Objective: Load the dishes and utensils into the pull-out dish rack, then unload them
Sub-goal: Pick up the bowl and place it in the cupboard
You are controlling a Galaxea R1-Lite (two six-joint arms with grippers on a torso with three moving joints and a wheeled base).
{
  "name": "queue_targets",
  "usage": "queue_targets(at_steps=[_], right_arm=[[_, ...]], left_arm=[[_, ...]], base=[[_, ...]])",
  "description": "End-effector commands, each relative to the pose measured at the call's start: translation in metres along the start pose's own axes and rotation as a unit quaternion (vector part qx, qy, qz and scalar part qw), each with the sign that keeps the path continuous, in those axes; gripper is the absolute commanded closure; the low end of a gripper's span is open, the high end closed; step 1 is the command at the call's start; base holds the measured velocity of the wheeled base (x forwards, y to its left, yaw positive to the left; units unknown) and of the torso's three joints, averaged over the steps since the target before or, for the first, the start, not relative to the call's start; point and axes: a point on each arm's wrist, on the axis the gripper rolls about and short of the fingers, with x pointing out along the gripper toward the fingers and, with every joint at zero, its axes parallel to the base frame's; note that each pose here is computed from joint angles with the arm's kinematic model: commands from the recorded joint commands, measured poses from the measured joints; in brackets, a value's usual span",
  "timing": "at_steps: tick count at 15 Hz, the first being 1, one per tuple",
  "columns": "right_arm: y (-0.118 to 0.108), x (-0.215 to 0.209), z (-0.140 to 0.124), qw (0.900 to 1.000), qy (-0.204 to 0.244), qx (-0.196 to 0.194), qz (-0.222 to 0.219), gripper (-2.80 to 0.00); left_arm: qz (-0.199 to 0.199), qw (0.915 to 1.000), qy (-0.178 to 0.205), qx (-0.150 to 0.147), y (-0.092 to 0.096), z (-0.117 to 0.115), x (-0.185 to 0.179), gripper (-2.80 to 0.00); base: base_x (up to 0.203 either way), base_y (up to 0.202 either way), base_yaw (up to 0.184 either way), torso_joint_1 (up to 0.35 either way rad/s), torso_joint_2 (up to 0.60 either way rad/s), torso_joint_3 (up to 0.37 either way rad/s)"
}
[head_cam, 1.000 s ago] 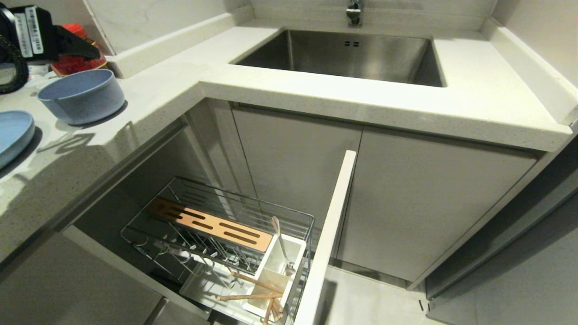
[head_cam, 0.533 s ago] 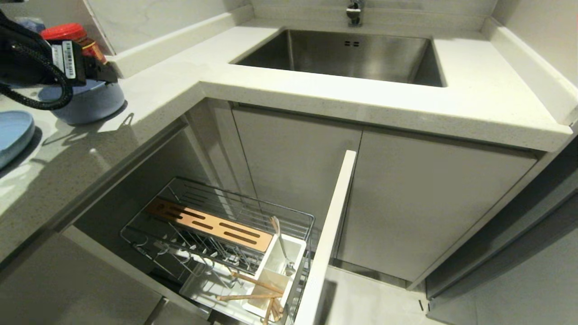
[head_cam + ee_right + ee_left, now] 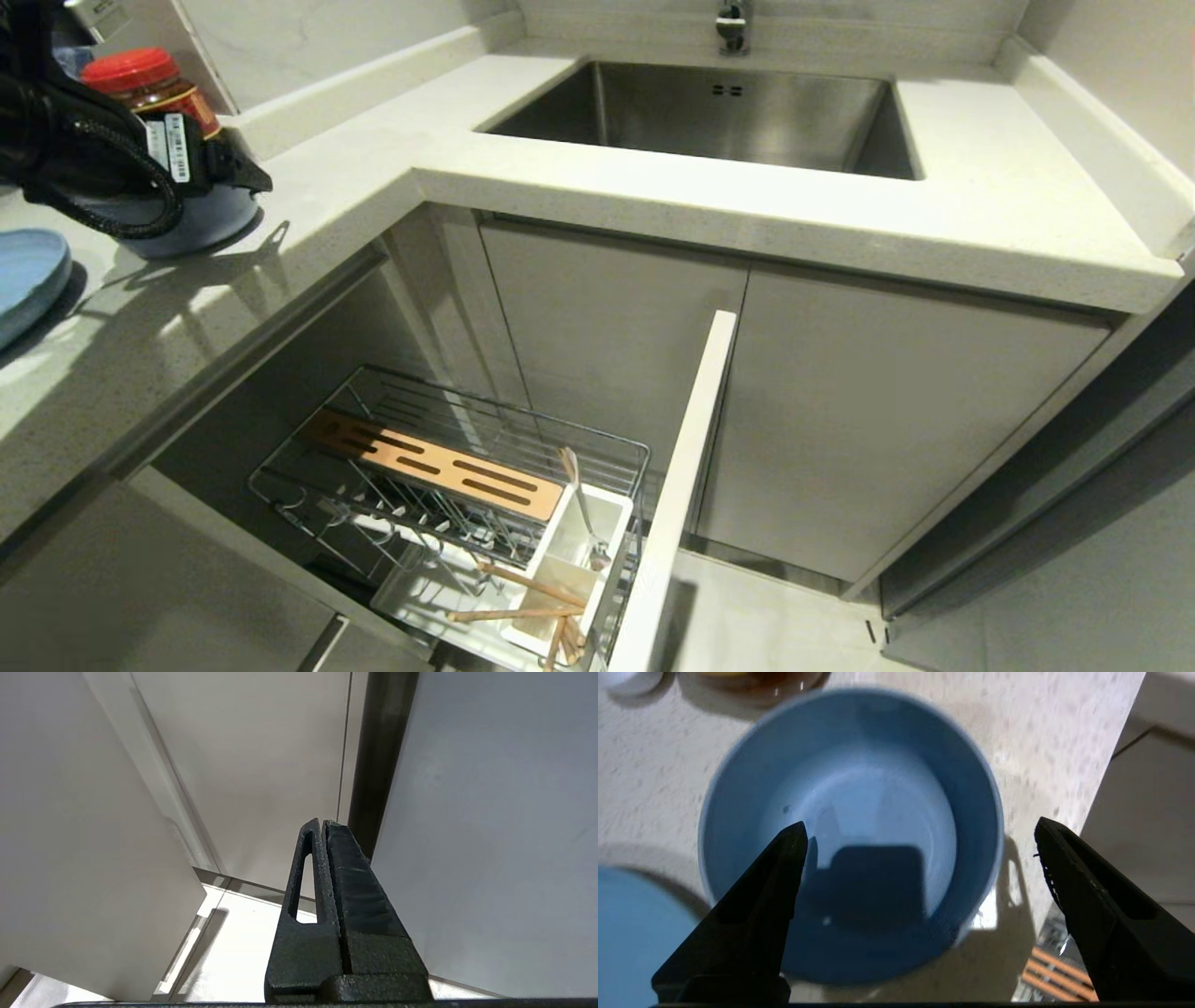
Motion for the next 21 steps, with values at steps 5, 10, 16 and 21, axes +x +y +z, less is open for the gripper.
queue_targets(at_steps=[5,10,16,21], right_arm=[[0.000,0.001,-0.007,1.000,0.012,0.000,0.000,0.00],[0.000,0.001,-0.007,1.000,0.012,0.000,0.000,0.00],[0.000,0.001,-0.007,1.000,0.012,0.000,0.000,0.00],[0.000,0.001,-0.007,1.000,0.013,0.000,0.000,0.00]], left_arm=[[-0.045,0.9987,-0.019,-0.015,0.010,0.003,0.016,-2.80],[-0.048,0.9987,-0.014,-0.014,0.008,0.002,0.022,-2.80],[-0.048,0.9986,-0.019,-0.012,0.009,0.003,0.019,0.00],[-0.061,0.9978,-0.026,-0.008,0.002,0.005,0.009,0.00]], base=[[0.000,0.000,0.000,0.000,0.00,0.000],[0.000,0.000,0.000,0.000,0.00,0.000],[0.000,0.000,0.000,0.000,0.00,0.000],[0.000,0.000,0.000,0.000,0.00,0.000]])
